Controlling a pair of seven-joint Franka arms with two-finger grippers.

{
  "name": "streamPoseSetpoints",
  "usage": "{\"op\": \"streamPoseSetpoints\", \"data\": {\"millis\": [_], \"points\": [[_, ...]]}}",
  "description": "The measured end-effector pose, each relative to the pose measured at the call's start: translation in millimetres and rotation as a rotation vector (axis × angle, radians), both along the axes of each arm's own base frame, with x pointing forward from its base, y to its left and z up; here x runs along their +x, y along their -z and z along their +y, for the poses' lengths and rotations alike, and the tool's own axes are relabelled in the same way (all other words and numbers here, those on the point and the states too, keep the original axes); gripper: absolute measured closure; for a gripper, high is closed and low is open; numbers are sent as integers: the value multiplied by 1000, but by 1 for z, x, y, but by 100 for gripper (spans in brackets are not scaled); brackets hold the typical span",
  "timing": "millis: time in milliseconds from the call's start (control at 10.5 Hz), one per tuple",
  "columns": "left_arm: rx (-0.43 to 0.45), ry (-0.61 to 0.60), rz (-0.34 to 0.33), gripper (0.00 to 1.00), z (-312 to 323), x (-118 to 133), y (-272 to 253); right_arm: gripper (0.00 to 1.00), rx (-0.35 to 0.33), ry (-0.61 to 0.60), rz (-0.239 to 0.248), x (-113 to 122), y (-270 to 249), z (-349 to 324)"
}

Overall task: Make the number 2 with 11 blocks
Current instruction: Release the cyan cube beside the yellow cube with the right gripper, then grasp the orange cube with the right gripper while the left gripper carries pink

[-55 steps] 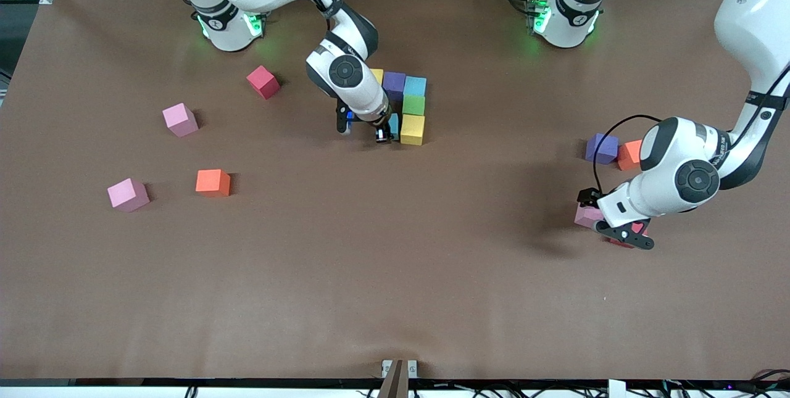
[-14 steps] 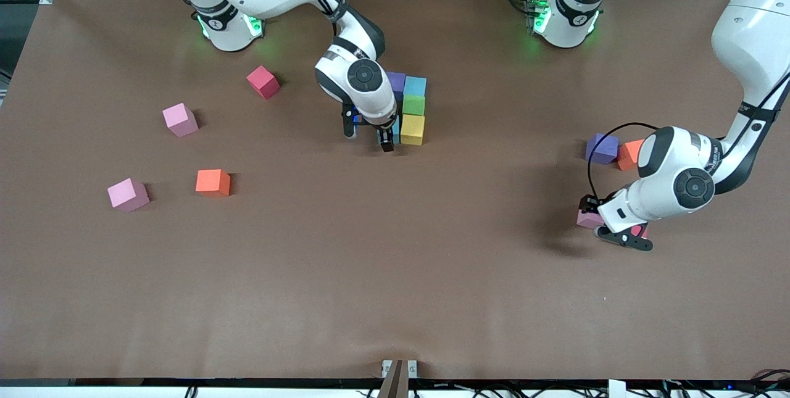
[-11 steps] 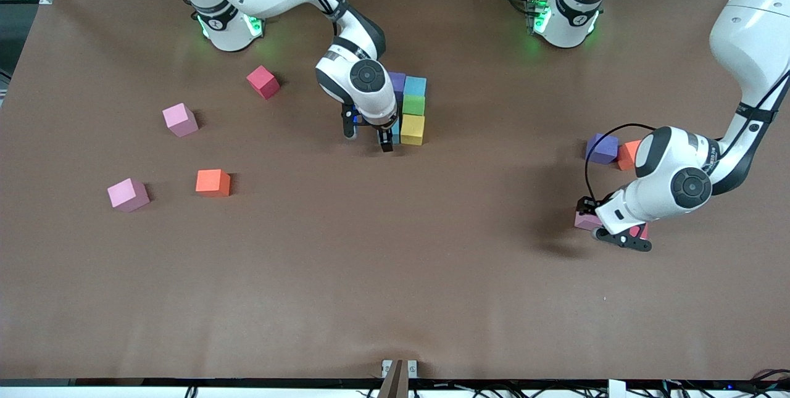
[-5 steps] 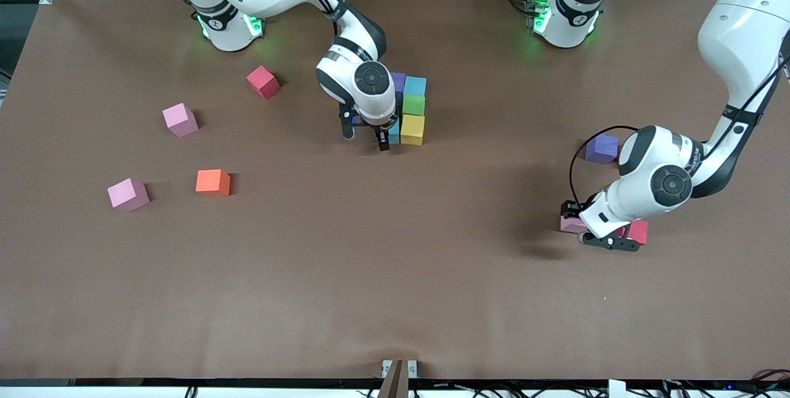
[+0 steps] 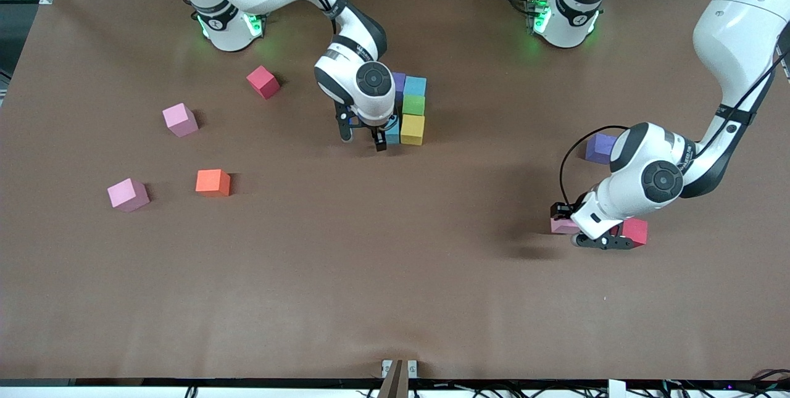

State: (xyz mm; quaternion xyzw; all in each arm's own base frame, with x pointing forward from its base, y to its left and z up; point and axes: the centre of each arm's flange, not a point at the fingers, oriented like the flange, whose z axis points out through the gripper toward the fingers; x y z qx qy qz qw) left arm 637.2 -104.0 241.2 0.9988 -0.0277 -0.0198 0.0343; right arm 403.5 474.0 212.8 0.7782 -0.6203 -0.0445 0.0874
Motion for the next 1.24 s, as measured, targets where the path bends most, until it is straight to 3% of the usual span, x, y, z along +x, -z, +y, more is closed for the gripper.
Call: {"op": "streamPoseSetpoints", "data": {"millis": [380, 666, 951, 1236], "points": [[-34, -88, -1, 39, -32, -3, -22, 0, -23, -79, 16, 18, -25, -16], [-63, -162, 28, 38, -62, -9, -45, 0, -38, -176, 49, 49, -52, -58], [-90, -272, 55, 38, -103, -24, -69, 0, -25, -312, 83, 85, -83, -113], [-99, -401, 93, 38, -153, -46, -93, 0, -1, -490, 103, 99, -107, -155]]}}
